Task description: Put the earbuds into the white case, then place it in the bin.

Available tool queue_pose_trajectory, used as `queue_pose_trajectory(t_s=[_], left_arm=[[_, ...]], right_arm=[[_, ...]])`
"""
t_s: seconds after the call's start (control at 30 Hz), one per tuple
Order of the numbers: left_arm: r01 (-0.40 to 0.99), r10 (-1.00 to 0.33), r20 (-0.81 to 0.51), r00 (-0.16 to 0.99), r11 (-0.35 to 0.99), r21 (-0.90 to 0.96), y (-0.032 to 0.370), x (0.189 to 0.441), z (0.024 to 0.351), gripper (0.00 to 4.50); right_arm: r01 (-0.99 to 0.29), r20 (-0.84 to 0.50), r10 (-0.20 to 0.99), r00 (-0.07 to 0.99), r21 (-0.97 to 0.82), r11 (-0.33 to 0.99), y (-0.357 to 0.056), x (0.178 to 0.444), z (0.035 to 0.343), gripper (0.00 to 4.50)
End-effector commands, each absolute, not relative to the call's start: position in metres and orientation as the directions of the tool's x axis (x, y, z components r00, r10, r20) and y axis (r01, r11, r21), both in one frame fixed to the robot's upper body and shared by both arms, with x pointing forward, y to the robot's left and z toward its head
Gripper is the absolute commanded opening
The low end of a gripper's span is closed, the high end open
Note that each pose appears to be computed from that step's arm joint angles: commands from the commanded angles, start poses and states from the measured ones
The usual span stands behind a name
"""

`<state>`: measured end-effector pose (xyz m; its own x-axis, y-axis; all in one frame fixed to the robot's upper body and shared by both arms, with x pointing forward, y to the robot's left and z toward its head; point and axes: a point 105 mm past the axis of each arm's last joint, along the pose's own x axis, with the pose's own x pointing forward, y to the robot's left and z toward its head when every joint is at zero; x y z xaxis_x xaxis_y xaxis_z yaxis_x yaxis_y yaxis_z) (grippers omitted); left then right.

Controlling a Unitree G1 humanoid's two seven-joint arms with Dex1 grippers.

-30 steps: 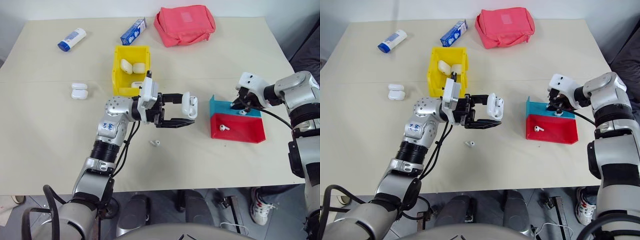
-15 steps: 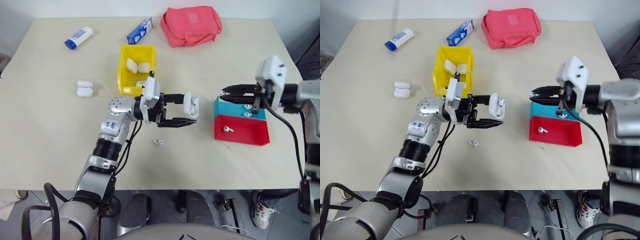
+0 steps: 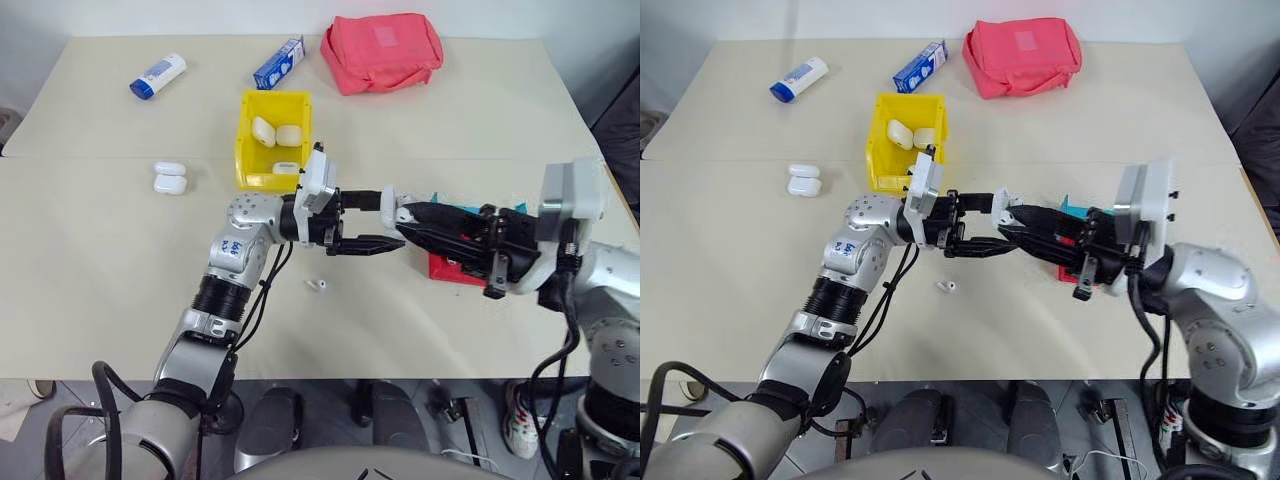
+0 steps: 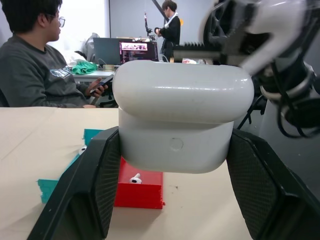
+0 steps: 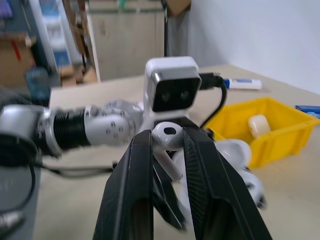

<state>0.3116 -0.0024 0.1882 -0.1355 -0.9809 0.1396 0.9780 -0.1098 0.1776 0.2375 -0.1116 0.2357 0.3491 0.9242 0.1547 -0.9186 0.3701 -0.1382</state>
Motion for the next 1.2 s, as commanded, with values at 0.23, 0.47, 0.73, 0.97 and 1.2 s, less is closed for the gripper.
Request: queue_pose_trajectory(t_s=[0.23,0.47,0.73,0.97,1.2], left_arm=[[0.963,-0.967,0.17,-0.191,-0.15,0.225,-0.004,0.299,0.201,2.8],[0.962,-0.967,0.178,-0.183,-0.139,0.236,-0.002,0.3,0.204,2.8],[0.967,-0.974,0.166,-0.152,-0.112,0.23,0.006,0.308,0.2,2.8],[0.965,-0.973,0.173,-0.151,-0.107,0.239,0.005,0.31,0.201,2.8],[0.96,-0.97,0.179,-0.166,-0.117,0.253,0.002,0.31,0.205,2.8]], right_arm=[[-0.909,0.24,0.901,0.361,-0.126,0.397,-0.108,0.246,0.238,0.47],[-0.903,0.251,0.889,0.383,-0.104,0.418,-0.11,0.248,0.23,0.47],[-0.89,0.315,0.871,0.377,-0.137,0.435,-0.109,0.241,0.25,0.47],[-0.883,0.315,0.854,0.414,-0.087,0.46,-0.113,0.242,0.242,0.47],[-0.892,0.308,0.856,0.415,-0.047,0.449,-0.108,0.244,0.23,0.47]])
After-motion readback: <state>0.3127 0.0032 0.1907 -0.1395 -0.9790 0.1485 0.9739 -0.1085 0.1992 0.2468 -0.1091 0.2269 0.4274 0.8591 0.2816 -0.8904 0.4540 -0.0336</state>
